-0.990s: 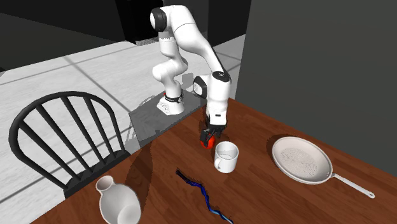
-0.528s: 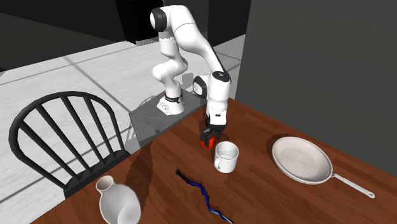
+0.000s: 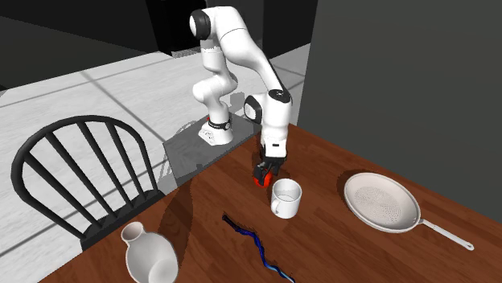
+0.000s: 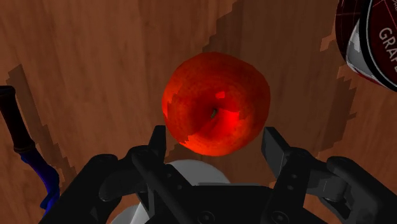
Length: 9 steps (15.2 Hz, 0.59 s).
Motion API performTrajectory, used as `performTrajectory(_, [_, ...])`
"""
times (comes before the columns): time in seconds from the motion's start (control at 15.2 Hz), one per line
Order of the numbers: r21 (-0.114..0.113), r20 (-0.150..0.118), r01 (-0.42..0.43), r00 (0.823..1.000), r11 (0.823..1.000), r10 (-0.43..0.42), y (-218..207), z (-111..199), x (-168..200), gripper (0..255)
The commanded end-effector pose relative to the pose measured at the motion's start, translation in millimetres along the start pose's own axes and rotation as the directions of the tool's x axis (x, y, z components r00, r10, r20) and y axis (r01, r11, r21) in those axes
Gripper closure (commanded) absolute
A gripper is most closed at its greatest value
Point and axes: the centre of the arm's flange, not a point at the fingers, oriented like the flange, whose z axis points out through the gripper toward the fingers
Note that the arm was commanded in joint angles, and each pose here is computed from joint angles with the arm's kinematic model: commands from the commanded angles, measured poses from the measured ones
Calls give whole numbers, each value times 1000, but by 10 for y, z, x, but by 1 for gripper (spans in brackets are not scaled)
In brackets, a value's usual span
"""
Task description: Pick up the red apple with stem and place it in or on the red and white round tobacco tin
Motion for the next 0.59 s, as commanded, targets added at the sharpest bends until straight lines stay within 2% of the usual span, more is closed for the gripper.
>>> performTrajectory(0.0, [0,1,0,1000,1000,0,9,-76,2,255])
performTrajectory(0.53, [0,1,0,1000,1000,0,63,-495,22,255])
